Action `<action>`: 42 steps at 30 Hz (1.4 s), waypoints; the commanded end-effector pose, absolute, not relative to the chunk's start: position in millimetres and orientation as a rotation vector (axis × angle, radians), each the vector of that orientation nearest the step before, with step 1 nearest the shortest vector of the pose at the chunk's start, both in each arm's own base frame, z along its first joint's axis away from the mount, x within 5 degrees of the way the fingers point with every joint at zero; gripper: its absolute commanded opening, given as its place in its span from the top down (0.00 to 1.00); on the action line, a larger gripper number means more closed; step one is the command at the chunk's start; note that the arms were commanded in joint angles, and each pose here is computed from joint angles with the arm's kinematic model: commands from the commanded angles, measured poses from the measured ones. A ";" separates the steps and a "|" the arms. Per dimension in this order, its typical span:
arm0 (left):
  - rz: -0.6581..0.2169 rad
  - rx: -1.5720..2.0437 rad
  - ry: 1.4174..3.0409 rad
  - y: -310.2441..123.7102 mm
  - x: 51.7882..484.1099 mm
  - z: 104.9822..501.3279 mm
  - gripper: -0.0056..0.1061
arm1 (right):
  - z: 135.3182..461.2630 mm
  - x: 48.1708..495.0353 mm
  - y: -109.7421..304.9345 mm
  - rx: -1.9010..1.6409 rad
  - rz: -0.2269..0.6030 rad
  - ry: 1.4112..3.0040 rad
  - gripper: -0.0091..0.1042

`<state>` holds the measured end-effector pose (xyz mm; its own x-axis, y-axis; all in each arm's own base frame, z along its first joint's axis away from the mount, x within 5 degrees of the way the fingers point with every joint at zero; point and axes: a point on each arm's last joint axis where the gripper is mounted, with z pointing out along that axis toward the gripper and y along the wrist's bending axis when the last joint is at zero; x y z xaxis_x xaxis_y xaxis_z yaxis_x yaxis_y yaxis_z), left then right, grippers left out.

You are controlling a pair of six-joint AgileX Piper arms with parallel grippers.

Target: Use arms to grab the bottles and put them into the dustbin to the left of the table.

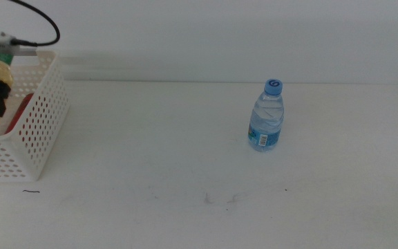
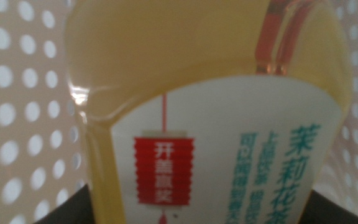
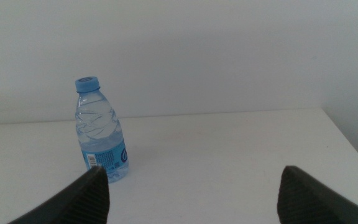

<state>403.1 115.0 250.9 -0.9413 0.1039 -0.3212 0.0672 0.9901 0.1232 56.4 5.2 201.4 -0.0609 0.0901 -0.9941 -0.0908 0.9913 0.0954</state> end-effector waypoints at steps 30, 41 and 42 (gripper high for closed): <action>-0.452 0.633 2.158 -53.8 257.0 472.7 0.11 | 201.1 56.2 4.8 -0.009 0.131 1.619 0.13; -0.426 0.880 2.073 -107.6 203.6 489.4 0.11 | 201.1 56.2 4.8 -0.009 0.131 1.619 0.13; -0.431 0.880 2.072 -107.8 203.4 489.4 0.11 | 201.1 56.2 4.8 -0.009 0.131 1.619 0.13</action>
